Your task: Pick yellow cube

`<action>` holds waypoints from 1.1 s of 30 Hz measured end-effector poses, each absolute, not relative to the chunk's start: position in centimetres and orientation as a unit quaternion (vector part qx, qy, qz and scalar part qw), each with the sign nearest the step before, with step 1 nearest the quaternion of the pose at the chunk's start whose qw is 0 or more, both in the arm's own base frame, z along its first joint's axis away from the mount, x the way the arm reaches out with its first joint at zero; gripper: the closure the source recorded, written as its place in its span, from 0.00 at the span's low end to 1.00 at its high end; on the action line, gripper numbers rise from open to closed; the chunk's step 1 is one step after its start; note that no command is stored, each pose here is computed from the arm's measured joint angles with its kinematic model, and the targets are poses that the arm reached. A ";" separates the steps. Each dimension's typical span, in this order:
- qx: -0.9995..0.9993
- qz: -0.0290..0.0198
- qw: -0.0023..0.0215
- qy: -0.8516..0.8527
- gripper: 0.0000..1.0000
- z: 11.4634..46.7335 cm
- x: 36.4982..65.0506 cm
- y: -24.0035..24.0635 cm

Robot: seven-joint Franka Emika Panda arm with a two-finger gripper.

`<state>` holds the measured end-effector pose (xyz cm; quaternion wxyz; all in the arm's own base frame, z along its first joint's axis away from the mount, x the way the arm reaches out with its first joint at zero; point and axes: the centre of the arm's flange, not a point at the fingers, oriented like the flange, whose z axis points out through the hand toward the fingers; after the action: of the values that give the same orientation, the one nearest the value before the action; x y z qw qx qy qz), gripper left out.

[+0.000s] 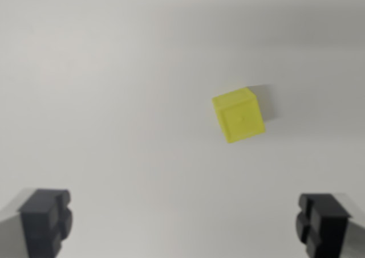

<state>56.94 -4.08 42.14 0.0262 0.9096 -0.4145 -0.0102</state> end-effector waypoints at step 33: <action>0.926 -0.007 0.020 -0.376 0.00 35.6 55.2 -6.3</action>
<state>55.18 -6.27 35.65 0.0200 0.9262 -0.3764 -0.0073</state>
